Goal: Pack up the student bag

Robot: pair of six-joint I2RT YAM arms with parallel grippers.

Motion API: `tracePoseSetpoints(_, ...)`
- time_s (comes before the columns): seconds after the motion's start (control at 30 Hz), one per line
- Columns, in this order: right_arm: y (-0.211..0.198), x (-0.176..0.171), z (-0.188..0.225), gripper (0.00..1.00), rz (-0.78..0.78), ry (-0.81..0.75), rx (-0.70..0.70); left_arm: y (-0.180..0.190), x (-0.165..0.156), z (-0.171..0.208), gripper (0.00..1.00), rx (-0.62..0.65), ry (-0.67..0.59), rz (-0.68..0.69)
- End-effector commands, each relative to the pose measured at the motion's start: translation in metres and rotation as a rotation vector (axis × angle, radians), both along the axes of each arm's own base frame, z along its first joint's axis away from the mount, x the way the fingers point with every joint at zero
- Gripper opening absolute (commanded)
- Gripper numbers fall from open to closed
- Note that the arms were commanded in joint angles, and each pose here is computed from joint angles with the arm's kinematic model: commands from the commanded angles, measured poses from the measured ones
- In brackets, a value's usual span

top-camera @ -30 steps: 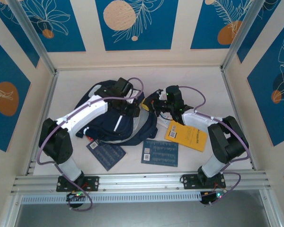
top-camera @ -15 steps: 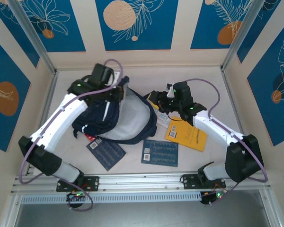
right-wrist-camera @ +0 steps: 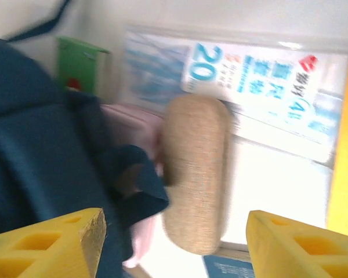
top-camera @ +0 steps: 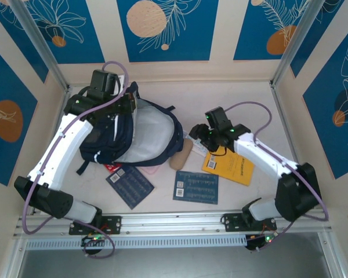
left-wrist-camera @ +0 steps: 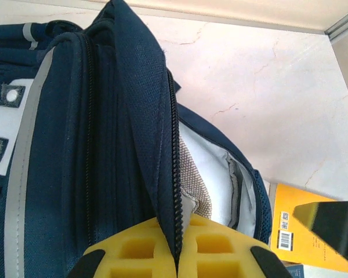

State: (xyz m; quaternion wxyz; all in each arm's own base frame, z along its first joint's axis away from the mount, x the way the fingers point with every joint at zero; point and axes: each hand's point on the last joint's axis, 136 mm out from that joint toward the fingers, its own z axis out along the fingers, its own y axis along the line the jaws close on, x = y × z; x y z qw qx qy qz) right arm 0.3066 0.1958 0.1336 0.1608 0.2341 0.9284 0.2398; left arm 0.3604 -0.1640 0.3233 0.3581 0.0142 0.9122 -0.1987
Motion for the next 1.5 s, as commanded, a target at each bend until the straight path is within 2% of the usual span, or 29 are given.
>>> tracePoseSetpoints(0.0, -0.006, -0.016, -0.022, 0.69, -0.062, 0.143, -0.106, 0.003, 0.014, 0.057, 0.00, -0.085, -0.183, 0.032)
tracePoseSetpoints(0.1, 0.014, -0.015, -0.031, 0.79, -0.046, 0.188, -0.089, 0.005, 0.014, 0.059, 0.00, -0.087, -0.197, 0.034)
tracePoseSetpoints(0.2, 0.028, -0.018, -0.045, 0.79, -0.052, 0.266, -0.081, 0.009, 0.016, 0.063, 0.00, -0.076, -0.215, 0.046)
tracePoseSetpoints(0.3, 0.040, -0.019, -0.058, 0.71, -0.059, 0.299, -0.066, 0.014, 0.018, 0.066, 0.00, -0.072, -0.226, 0.062)
tracePoseSetpoints(0.4, 0.042, -0.019, -0.063, 0.60, -0.078, 0.305, -0.073, 0.019, 0.021, 0.066, 0.00, -0.062, -0.230, 0.083)
tracePoseSetpoints(0.47, 0.040, -0.016, -0.063, 0.56, -0.081, 0.281, -0.074, 0.020, 0.022, 0.065, 0.00, -0.063, -0.229, 0.086)
tracePoseSetpoints(0.7, 0.040, -0.010, -0.050, 0.60, -0.011, 0.158, 0.005, 0.025, 0.026, 0.060, 0.00, -0.073, -0.218, 0.103)
tracePoseSetpoints(0.8, 0.042, -0.015, -0.054, 0.70, 0.035, 0.171, -0.010, 0.025, 0.028, 0.060, 0.00, -0.079, -0.218, 0.105)
tracePoseSetpoints(0.9, 0.042, -0.022, -0.060, 0.75, 0.050, 0.211, -0.044, 0.029, 0.029, 0.058, 0.00, -0.066, -0.209, 0.116)
tracePoseSetpoints(1.2, 0.062, -0.024, -0.069, 0.70, 0.101, 0.218, -0.023, 0.033, 0.032, 0.052, 0.00, -0.072, -0.187, 0.125)
tracePoseSetpoints(1.47, 0.065, -0.021, -0.094, 0.79, 0.105, 0.302, -0.125, 0.030, 0.030, 0.055, 0.00, -0.090, -0.191, 0.107)
